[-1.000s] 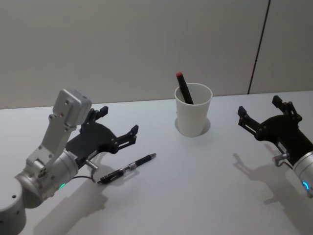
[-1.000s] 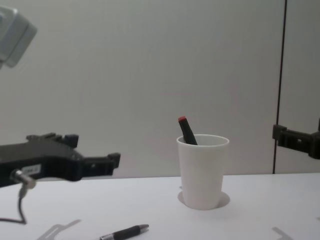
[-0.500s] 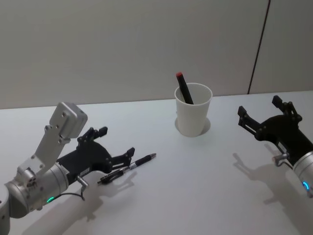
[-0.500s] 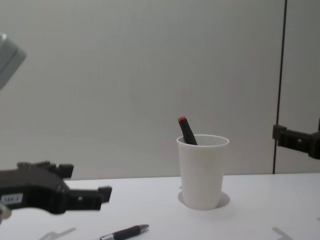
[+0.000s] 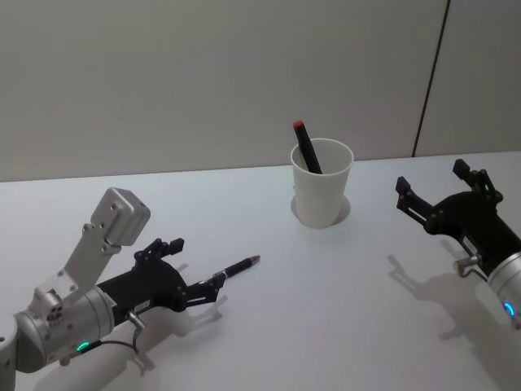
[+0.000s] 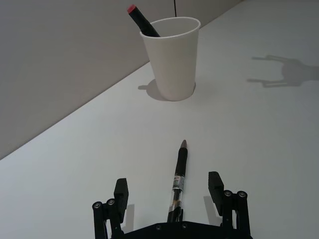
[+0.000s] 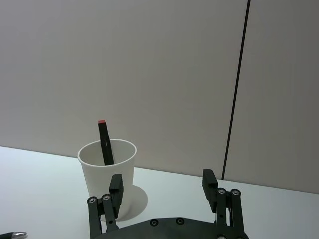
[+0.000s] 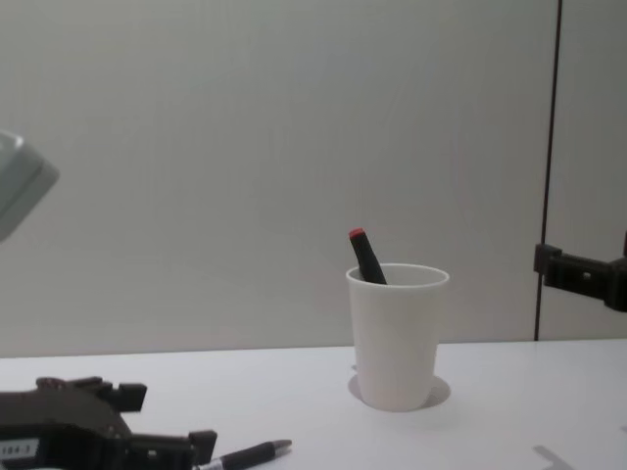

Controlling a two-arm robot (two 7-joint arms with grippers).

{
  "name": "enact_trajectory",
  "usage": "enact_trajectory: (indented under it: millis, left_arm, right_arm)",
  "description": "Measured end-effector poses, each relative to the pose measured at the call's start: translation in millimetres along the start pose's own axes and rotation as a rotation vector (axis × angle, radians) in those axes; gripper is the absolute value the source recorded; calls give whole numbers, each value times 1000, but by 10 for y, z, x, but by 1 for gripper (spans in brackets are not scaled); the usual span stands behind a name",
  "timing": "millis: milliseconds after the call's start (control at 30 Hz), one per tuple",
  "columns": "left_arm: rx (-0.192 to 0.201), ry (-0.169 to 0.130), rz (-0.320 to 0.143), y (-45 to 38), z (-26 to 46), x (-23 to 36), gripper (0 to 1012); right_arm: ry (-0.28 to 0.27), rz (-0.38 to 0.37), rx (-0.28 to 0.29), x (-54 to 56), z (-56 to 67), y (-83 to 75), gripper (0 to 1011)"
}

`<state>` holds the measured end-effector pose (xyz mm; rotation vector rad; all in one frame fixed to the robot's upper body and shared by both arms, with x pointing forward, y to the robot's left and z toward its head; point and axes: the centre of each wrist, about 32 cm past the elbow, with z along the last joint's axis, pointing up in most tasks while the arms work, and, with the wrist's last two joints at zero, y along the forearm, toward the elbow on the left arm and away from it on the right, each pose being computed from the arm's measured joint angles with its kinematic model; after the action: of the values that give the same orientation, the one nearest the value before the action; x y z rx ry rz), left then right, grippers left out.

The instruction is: Place the pen into the pen holder.

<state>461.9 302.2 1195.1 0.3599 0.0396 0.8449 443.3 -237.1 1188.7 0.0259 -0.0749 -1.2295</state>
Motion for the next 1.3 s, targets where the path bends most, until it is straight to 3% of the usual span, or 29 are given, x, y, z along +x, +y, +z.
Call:
enact_trajectory:
  millis: [600, 1300]
  left_arm:
    - [34, 20, -47, -123, -102, 45, 1001]
    - [69, 43, -88, -181, -97, 109, 1001]
  right_arm:
    - [0, 0, 0, 0, 0, 0, 1001]
    - [0, 0, 0, 0, 0, 0, 1001]
